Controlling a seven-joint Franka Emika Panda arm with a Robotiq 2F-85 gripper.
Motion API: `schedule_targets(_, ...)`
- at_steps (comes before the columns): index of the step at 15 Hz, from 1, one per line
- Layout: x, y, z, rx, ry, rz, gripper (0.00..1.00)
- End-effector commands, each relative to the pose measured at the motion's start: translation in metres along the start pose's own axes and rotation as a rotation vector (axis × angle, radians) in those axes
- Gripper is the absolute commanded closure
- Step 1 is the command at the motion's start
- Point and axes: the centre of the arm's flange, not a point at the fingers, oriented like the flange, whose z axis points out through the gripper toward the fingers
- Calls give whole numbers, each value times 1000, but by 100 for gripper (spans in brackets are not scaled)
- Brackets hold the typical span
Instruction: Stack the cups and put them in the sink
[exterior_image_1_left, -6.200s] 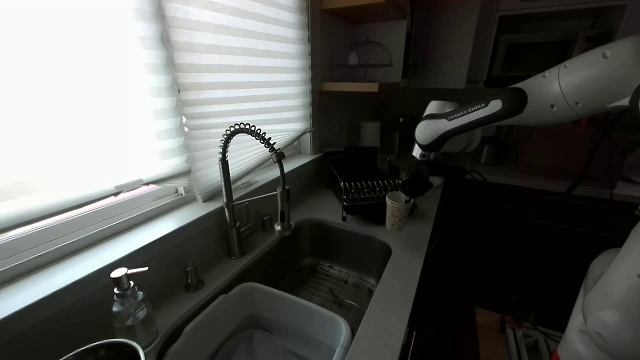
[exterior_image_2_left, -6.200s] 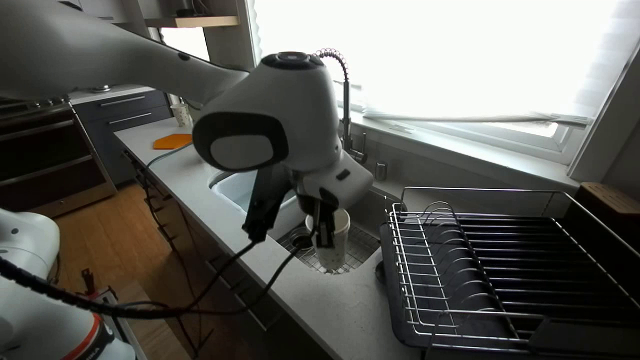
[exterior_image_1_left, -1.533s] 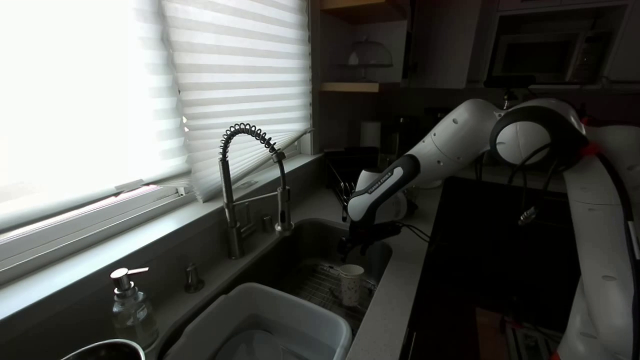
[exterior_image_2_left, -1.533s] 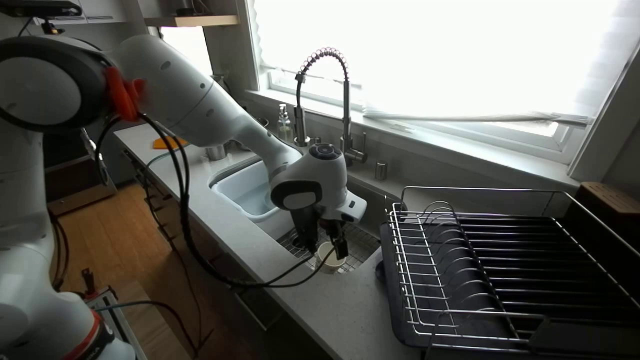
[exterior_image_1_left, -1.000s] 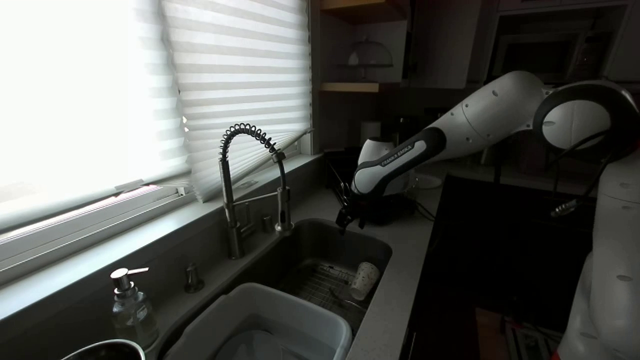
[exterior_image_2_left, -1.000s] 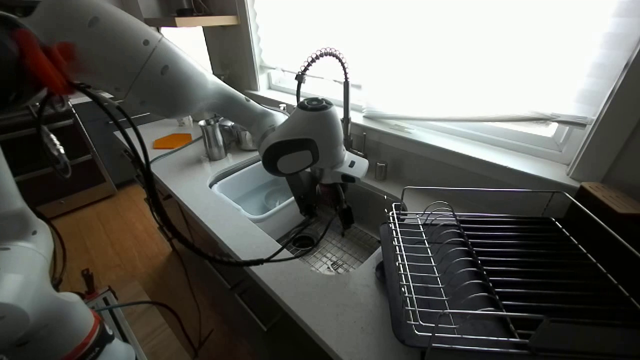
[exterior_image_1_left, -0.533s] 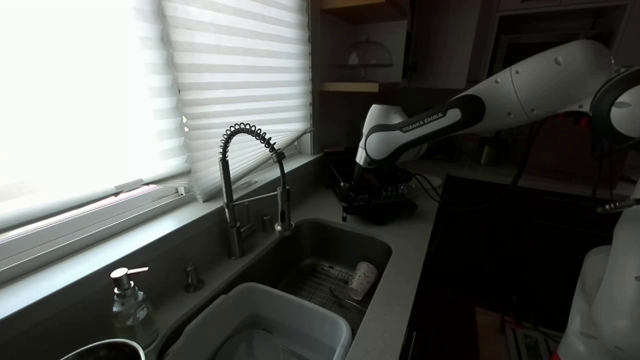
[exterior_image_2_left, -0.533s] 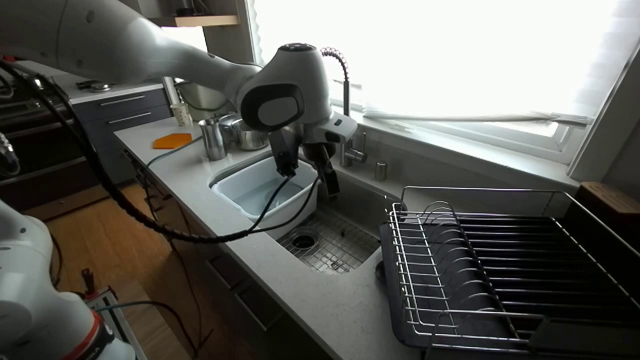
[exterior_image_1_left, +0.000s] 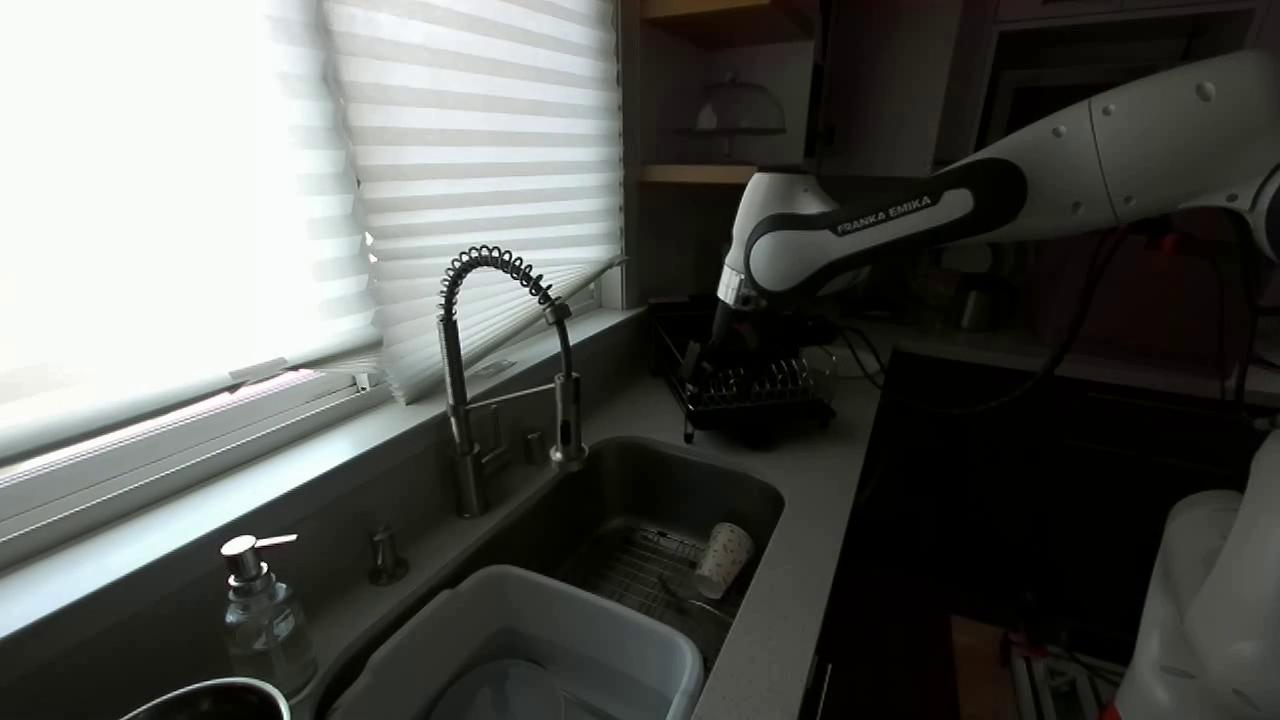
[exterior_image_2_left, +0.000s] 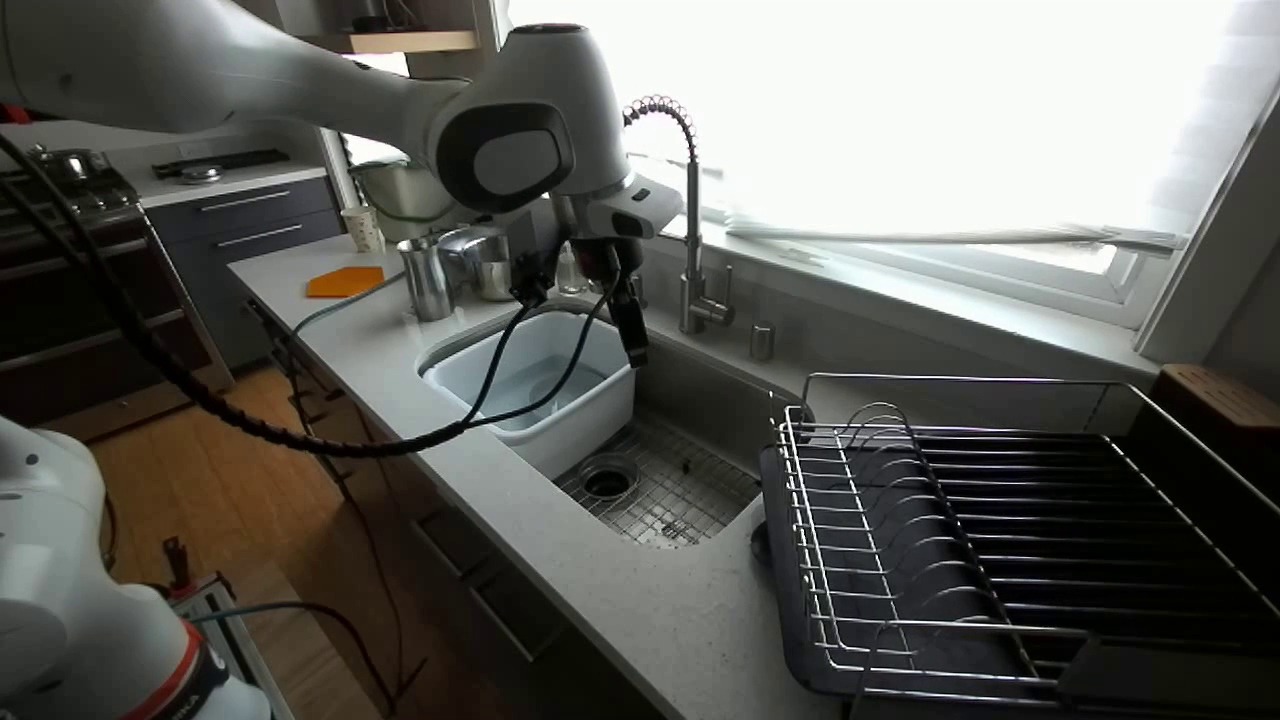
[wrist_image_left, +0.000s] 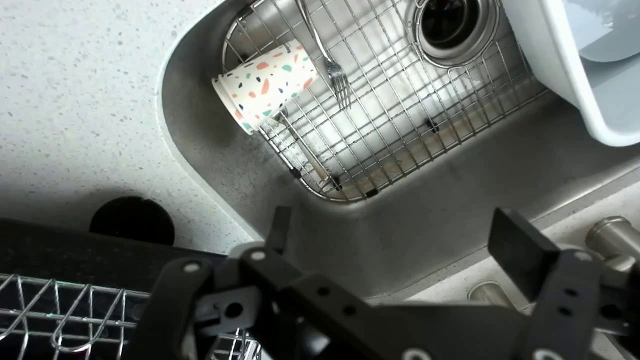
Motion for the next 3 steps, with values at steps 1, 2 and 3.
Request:
schedule_targets(1,-1,-1,0,0,-1,-2,0)
schedule_targets(2,-1,-1,1,0,-2,-3,0)
schedule_targets(3,-2,-1,1,0,-3,-3,0)
